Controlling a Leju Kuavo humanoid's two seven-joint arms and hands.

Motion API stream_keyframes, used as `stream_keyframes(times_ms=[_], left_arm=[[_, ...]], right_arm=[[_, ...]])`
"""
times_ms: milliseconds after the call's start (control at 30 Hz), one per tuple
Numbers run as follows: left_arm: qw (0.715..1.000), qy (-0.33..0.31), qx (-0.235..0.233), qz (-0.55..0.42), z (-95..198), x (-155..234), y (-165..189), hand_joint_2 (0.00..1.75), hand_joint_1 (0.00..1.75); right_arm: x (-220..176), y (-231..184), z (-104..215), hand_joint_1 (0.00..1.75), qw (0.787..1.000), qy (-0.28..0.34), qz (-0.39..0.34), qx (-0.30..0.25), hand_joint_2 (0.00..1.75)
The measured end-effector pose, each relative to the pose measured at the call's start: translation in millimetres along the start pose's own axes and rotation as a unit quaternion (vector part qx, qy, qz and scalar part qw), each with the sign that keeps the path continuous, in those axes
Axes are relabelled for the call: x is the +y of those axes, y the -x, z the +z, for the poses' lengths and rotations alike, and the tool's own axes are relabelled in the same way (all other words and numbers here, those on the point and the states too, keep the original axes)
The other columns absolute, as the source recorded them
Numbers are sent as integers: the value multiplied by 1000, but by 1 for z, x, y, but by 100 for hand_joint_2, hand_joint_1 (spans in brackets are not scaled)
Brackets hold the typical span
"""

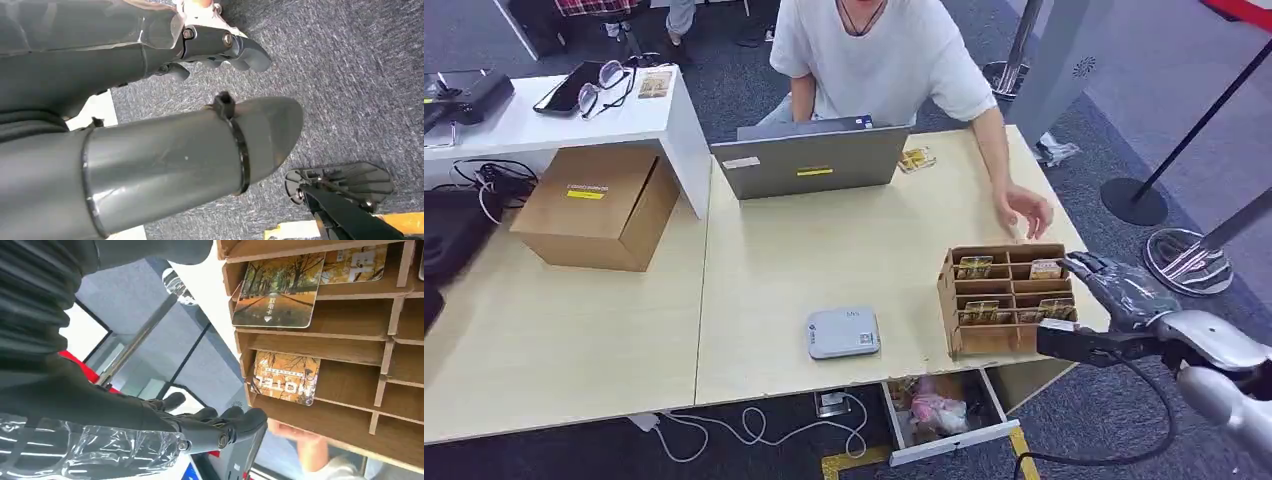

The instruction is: Pass the card to the sensor for recognition and then transmit it.

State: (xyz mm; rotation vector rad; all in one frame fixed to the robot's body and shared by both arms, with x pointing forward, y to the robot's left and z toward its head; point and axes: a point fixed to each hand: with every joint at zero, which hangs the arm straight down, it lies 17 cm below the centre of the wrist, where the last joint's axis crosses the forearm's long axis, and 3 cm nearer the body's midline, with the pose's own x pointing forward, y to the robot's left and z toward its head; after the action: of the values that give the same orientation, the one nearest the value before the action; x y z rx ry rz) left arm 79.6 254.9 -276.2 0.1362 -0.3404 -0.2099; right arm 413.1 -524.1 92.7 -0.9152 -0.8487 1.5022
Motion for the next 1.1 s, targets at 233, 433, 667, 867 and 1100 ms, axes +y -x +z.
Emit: stream_keyframes(times_ms=[233,433,667,867,1100], left_arm=[[1000,0,0,-2,0,0,0,0,0],[1000,-1,2,2,0,0,0,0,0],[1000,-4,4,13,0,0,0,0,0],[1000,-4,4,13,0,-1,0,0,0],[1000,-3,3,11,0,-2,0,0,0]], right_arm=[[-2,-3,0,56,1000,3,-3,-2,175],[5,-6,1,70,1000,-5,4,-2,175],[8,-17,-6,66,1000,-10,14,-13,175],[9,-20,-8,66,1000,-10,11,-14,175],[11,-20,-9,65,1000,-14,9,-14,175]])
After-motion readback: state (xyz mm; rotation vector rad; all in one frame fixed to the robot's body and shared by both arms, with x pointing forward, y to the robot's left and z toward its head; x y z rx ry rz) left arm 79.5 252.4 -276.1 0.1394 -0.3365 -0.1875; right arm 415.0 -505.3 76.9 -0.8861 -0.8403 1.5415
